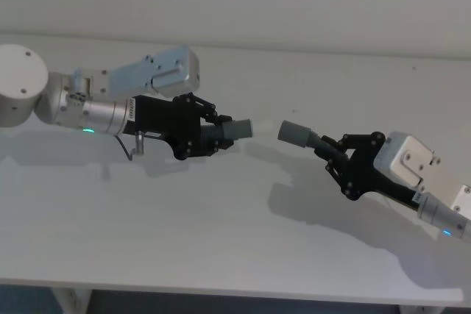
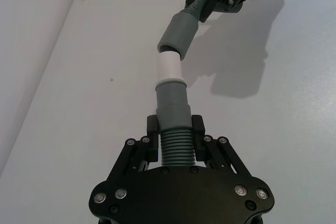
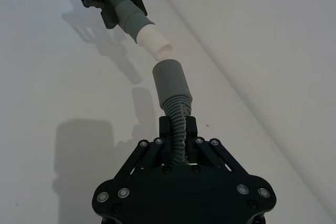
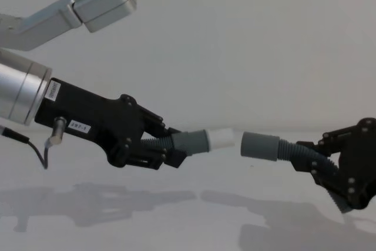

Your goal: Use both hands to pick up one end of the pipe from the table, align the ends, and insert them.

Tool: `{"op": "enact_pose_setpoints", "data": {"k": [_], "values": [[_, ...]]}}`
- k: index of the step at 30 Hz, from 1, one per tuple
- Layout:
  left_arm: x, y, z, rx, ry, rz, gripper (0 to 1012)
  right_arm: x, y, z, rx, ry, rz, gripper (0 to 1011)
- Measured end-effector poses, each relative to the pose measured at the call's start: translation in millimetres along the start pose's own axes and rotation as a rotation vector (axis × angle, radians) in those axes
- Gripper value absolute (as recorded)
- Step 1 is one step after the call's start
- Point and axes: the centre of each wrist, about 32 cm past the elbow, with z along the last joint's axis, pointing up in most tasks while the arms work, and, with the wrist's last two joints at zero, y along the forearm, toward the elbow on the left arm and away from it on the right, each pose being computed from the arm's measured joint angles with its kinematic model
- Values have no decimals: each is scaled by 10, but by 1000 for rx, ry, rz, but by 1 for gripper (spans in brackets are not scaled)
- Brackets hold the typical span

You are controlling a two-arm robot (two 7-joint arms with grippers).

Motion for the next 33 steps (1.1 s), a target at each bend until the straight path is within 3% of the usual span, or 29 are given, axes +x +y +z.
{"op": "enact_pose_setpoints", "data": {"k": [33], "values": [[173, -143, 10, 1, -11, -61, 360, 36, 3, -62, -6, 10, -4, 155]]}}
